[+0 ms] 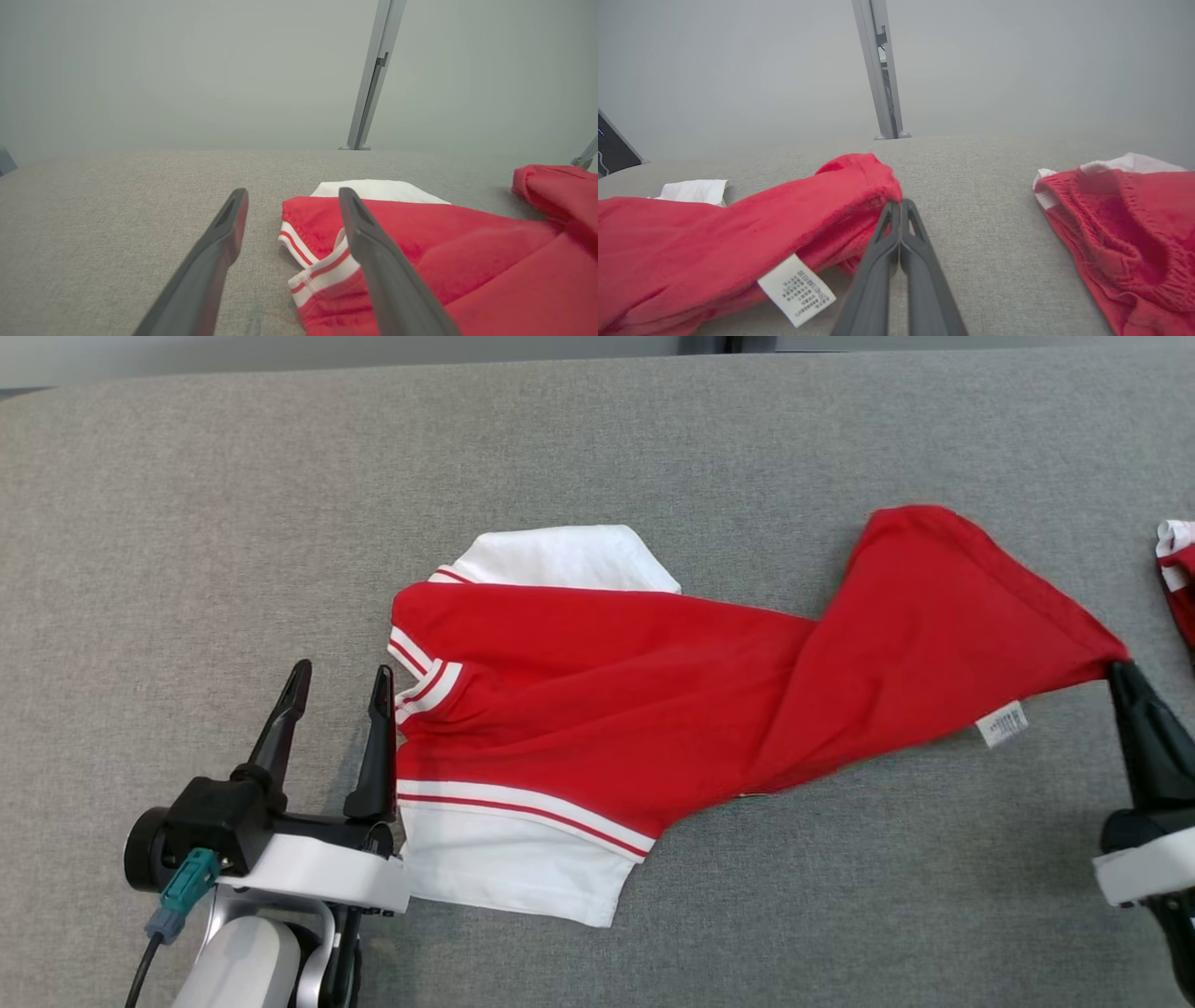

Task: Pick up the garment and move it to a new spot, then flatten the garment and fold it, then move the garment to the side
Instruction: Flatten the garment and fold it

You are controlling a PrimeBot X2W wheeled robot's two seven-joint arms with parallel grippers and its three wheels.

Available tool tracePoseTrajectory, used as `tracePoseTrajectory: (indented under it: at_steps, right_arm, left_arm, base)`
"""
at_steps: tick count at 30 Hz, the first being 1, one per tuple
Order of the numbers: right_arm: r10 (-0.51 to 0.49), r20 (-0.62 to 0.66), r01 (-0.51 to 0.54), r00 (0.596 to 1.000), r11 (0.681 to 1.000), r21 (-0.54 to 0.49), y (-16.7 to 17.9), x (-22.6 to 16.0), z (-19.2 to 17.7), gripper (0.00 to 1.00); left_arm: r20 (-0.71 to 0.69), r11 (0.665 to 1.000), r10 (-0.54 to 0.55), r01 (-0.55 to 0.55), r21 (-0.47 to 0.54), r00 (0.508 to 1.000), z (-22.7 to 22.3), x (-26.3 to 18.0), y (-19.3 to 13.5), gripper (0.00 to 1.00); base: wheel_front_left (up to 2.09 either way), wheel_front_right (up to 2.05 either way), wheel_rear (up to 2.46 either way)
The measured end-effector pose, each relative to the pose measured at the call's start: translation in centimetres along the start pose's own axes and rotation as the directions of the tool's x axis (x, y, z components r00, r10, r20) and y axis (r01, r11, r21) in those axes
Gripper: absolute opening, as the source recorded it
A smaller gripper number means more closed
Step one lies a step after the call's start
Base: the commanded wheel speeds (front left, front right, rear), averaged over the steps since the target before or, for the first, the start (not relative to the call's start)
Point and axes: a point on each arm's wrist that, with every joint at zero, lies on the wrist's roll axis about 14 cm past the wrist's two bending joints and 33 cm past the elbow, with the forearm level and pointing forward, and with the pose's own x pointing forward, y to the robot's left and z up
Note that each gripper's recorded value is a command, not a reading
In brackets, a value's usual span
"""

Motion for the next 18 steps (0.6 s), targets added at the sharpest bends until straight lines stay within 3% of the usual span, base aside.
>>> tracePoseTrajectory:
  at_steps: [6, 16, 17, 18]
  right_arm:
    - [-0.062, -0.042, 0.062, 0.997, 0.998, 0.003, -1.7, -1.7, -0.4, 0.00]
    - [-0.041, -0.224, 0.067, 0.974, 0.992, 0.109, 0.1, -2.2, -6.3, 0.00]
    - [-0.039, -0.223, 0.066, 0.974, 0.992, 0.112, 0.1, -2.2, -6.4, 0.11]
    - [-0.037, -0.223, 0.064, 0.974, 0.992, 0.113, 0.2, -2.2, -6.4, 0.42]
  left_arm:
    - [0.001, 1.000, -0.001, 0.001, 0.005, 1.000, 0.0, 0.2, 0.1, 1.00]
    - [-0.014, 1.000, 0.001, -0.001, 0.002, 1.000, -0.5, 0.1, 0.1, 1.00]
    - [-0.015, 1.000, 0.002, -0.002, 0.003, 1.000, -0.5, 0.1, 0.1, 1.00]
    - [-0.014, 1.000, 0.003, -0.003, 0.002, 1.000, -0.5, 0.0, 0.2, 1.00]
  base:
    - [0.00, 0.00, 0.00]
    - [0.00, 0.00, 0.00]
    - [0.00, 0.00, 0.00]
    - [0.00, 0.00, 0.00]
